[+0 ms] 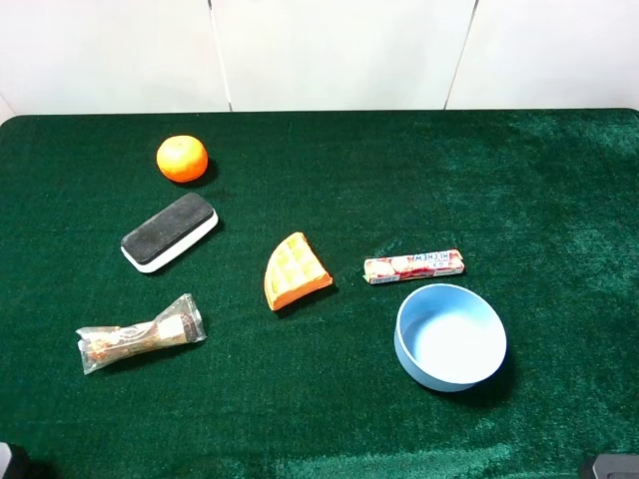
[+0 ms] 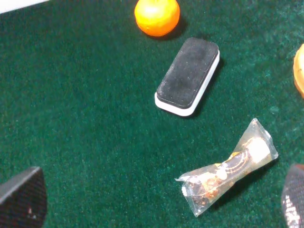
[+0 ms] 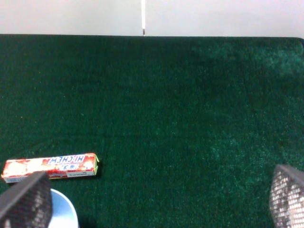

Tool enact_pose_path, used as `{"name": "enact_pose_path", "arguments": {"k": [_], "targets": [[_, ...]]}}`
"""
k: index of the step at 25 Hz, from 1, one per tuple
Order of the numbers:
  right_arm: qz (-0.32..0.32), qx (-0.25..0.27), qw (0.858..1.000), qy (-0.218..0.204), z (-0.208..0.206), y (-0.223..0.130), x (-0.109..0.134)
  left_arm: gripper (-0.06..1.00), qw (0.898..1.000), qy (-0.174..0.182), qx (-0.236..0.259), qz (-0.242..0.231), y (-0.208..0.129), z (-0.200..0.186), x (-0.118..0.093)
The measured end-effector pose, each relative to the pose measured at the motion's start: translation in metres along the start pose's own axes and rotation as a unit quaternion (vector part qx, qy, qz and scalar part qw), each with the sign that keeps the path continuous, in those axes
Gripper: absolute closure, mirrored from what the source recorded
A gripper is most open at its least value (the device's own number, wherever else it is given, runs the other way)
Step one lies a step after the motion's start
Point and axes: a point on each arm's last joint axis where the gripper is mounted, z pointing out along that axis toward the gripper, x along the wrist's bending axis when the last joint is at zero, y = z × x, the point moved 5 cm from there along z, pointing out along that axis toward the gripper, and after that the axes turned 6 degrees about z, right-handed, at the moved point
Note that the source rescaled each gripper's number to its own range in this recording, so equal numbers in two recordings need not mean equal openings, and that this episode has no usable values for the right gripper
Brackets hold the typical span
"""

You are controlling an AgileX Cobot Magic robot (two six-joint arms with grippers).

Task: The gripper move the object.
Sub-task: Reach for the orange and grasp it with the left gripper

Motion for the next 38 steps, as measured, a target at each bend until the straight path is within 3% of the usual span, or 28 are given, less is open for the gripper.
{"name": "enact_pose_path", "arguments": {"k": [16, 22, 29, 38], "targets": [[0.000, 0.000, 1.000, 0.000, 0.000, 0.000, 0.000, -0.06, 1.000, 0.001, 0.001, 0.000, 0.000, 0.000, 0.000], [0.000, 0.000, 1.000, 0.000, 0.000, 0.000, 0.000, -0.06, 0.998, -0.014, 0.058, -0.008, 0.016, 0.014, 0.007], [0.000, 0.000, 1.000, 0.000, 0.000, 0.000, 0.000, -0.06, 0.994, -0.021, 0.109, 0.002, 0.058, 0.058, 0.026], [0.000, 0.000, 1.000, 0.000, 0.000, 0.000, 0.000, -0.06, 0.986, -0.030, 0.162, 0.010, 0.109, 0.141, 0.053]]}}
